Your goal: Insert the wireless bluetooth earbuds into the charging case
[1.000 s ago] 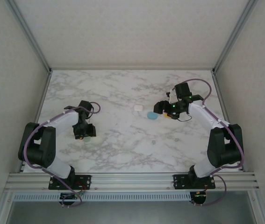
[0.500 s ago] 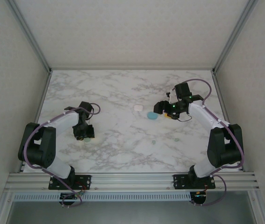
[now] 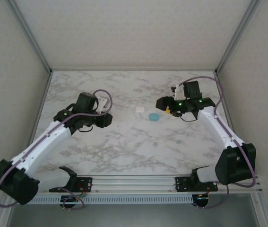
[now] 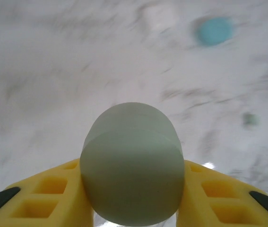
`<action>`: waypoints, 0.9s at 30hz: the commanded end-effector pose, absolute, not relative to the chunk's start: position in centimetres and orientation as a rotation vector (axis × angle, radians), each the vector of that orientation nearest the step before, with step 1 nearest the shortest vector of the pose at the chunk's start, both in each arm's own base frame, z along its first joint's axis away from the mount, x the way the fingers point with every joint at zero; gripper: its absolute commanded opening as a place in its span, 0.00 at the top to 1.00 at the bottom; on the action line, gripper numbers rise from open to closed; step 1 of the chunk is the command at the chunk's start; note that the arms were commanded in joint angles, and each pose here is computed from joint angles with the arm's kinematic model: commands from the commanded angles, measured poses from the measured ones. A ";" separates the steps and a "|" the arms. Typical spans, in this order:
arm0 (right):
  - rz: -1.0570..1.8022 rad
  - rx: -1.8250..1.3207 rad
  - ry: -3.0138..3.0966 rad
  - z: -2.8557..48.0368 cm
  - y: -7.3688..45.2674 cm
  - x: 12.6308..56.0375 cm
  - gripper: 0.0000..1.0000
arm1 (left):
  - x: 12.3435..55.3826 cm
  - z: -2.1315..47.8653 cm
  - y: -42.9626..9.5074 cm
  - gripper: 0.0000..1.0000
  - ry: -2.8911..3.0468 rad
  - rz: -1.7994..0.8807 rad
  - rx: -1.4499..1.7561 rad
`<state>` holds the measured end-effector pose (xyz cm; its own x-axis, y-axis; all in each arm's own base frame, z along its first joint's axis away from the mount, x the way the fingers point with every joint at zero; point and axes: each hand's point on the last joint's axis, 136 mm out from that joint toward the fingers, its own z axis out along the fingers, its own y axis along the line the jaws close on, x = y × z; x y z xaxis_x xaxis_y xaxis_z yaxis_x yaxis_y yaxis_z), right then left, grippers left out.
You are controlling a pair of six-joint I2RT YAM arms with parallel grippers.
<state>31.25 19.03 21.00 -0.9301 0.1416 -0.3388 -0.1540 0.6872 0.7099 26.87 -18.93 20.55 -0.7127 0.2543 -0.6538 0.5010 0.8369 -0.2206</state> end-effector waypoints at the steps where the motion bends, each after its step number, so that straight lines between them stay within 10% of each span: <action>1: 1.350 -0.080 2.403 26.0 20.9 30.1 0.32 | 25.6 24.6 -22.4 0.79 2.067 -0.594 0.908; 27: 1.639 -0.506 2.428 29.7 29.2 22.9 0.43 | 23.1 27.7 -30.4 0.80 1.714 -0.580 1.414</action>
<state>23.66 28.45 28.88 -0.9368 -0.1392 -0.3210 -0.3499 0.3783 0.8570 23.34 -29.82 26.29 -0.0651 0.5949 -0.8012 0.9505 0.2814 0.1318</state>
